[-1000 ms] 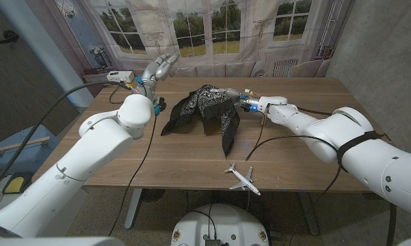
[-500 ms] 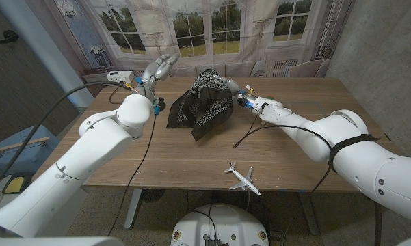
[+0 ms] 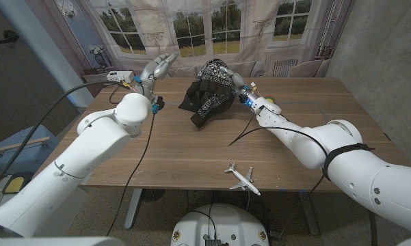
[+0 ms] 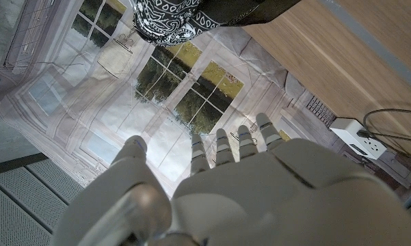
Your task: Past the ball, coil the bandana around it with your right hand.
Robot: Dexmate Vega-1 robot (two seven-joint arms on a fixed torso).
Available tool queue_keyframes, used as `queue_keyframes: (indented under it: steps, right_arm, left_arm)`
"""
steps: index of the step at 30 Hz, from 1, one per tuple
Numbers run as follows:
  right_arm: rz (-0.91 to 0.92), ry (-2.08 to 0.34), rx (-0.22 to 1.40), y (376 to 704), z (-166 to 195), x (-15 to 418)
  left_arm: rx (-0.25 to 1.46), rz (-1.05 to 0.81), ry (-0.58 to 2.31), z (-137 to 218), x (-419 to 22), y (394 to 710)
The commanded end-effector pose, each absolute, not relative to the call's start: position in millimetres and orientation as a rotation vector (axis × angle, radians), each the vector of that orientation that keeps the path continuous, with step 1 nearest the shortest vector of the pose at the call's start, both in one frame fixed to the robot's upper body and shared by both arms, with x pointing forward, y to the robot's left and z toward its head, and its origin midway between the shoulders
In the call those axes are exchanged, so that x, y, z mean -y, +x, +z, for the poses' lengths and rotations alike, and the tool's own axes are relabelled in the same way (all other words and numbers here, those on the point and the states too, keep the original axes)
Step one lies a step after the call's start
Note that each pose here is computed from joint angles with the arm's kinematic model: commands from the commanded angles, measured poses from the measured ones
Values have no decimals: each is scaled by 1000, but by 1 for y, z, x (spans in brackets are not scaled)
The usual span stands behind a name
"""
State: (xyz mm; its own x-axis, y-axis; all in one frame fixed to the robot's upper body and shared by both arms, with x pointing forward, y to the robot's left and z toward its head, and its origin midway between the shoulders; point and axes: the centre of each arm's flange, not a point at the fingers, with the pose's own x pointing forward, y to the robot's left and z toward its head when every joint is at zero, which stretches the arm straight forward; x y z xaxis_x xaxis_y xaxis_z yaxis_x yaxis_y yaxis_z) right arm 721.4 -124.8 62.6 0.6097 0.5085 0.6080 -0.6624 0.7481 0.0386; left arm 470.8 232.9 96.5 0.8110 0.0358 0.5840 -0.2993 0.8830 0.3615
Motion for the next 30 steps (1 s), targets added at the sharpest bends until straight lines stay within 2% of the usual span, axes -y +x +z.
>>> queue_keyframes:
  steps: [1, 9, 19, 30]
  right_arm:
    - [113, -28, 1096, 668, 73, 146]
    - [-252, -299, 1276, 651, 59, 147]
    - [-338, -461, 1338, 647, 53, 147]
    - [-433, -394, 1224, 658, 44, 150]
  left_arm:
    - [604, 156, 451, 99, -234, 477]
    - [608, 150, 454, 100, -230, 478]
    - [619, 135, 446, 100, -225, 478]
    - [627, 138, 442, 97, -221, 473]
